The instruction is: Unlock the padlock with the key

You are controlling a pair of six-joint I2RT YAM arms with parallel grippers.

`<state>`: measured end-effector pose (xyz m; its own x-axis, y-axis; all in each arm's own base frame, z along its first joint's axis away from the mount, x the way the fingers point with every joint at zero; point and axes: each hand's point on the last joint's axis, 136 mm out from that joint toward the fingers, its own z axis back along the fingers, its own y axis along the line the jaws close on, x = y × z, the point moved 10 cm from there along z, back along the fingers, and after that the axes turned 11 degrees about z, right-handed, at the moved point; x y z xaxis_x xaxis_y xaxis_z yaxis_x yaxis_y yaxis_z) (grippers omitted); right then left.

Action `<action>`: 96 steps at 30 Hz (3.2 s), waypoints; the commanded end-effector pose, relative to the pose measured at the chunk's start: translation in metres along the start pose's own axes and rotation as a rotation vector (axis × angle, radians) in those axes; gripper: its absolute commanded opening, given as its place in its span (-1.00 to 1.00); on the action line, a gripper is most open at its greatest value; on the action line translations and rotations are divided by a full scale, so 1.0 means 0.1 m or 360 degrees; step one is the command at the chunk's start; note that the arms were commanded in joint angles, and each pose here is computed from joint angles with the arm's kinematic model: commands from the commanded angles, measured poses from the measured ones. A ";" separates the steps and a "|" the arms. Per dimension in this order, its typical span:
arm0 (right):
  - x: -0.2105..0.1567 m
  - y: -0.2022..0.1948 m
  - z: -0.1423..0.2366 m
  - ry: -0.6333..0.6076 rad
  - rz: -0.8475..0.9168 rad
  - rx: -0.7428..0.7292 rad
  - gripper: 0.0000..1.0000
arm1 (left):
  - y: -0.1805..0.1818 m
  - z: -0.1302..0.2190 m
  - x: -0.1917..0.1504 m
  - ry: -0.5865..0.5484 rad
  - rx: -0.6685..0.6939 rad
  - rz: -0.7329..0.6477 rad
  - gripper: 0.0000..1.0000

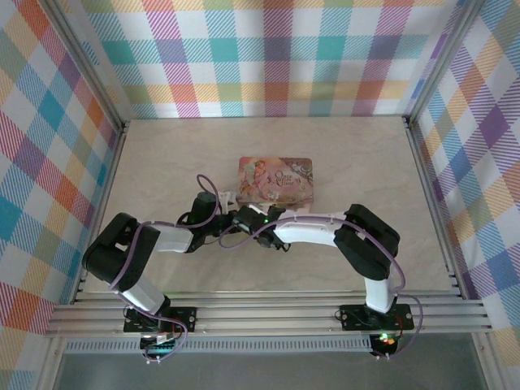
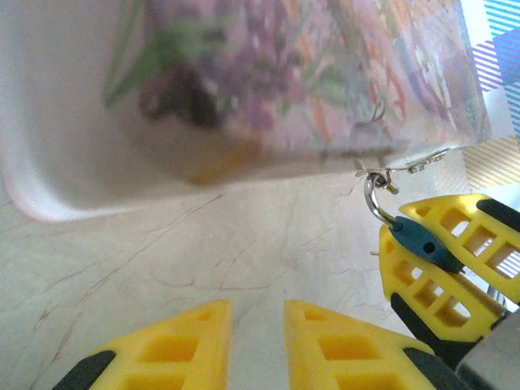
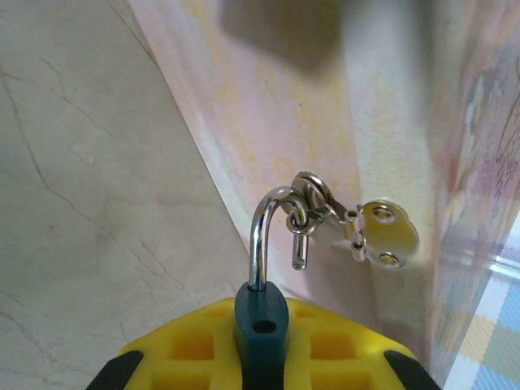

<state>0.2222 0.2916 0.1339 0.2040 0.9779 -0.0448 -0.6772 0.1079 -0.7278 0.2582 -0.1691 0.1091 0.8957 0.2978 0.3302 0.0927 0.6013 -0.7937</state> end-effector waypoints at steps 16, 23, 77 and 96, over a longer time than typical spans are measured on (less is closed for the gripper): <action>-0.06 -0.24 0.13 -0.0760 -0.0057 0.0464 -1.00 | -0.20 0.50 -0.08 0.0093 0.0062 -0.0150 -0.42; -0.21 -0.22 0.06 -0.0838 -0.0063 0.0484 -1.00 | -0.24 0.59 -0.06 0.0060 0.0107 -0.0166 -0.42; -0.03 -0.45 0.13 -0.0782 0.0385 -0.0112 -1.00 | -0.13 0.61 0.01 -0.0001 0.0215 -0.0062 -0.41; 0.06 -0.46 0.24 -0.0816 0.0330 -0.0028 -1.00 | -0.08 0.72 -0.01 -0.0052 0.0312 -0.0030 -0.40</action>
<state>0.2394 0.2869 0.1690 -0.3112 0.9481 0.0650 -0.6439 -0.1601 -0.7482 0.2252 -0.1274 0.1437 0.8946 0.2745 0.3526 0.0455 0.7290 -0.6830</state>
